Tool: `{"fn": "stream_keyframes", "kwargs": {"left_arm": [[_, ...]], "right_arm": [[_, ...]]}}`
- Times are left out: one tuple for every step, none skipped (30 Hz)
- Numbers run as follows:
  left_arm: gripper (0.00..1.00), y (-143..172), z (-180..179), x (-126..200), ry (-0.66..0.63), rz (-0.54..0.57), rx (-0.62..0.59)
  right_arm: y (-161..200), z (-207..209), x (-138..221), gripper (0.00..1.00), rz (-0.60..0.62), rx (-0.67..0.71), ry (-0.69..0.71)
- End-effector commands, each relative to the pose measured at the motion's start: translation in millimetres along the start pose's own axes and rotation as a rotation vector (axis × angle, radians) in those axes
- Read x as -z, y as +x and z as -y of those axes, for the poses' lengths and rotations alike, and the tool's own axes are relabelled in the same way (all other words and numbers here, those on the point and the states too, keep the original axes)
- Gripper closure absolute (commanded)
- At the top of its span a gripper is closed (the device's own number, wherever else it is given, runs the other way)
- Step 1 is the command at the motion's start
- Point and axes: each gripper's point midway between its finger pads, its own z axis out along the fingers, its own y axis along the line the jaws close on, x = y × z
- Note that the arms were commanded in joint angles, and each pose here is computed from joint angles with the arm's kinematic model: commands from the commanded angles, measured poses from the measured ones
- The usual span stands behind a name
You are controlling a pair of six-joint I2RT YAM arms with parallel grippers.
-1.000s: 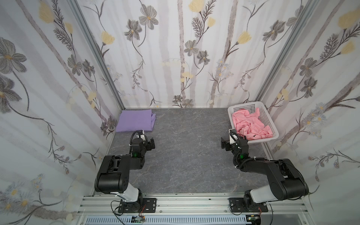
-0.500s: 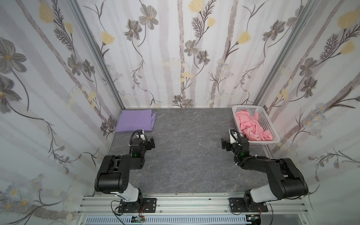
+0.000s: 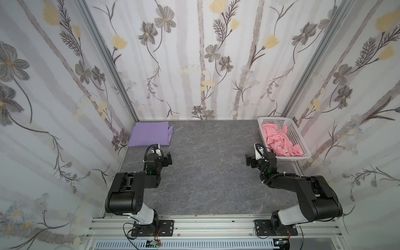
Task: Fold and stack t-shirts
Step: Reset both arms
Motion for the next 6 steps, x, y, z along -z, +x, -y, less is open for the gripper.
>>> {"fn": "stream_keyframes", "kwargs": {"left_arm": [[0.00, -12.0, 0.5, -0.5, 0.003, 0.046, -0.008], [0.00, -12.1, 0.5, -0.4, 0.003, 0.046, -0.008], [0.00, -11.7, 0.5, -0.3, 0.003, 0.045, -0.008], [0.00, -11.8, 0.6, -0.3, 0.003, 0.045, -0.008], [0.00, -11.7, 0.5, -0.4, 0.003, 0.046, -0.008], [0.00, -11.9, 0.5, -0.3, 0.003, 0.045, -0.008]], "right_arm": [[-4.9, -1.3, -1.5, 0.00, 0.012, -0.009, -0.012], [-5.3, -1.3, -2.4, 0.00, 0.010, -0.013, -0.017], [-4.6, -1.2, -2.1, 0.00, 0.009, -0.016, -0.022], [-4.1, -0.7, -1.7, 0.00, 0.009, -0.016, -0.022], [-4.5, -0.9, -1.3, 0.00, 0.010, -0.016, -0.023], [-4.1, -1.2, -1.3, 0.00, 0.009, -0.016, -0.024]]}}
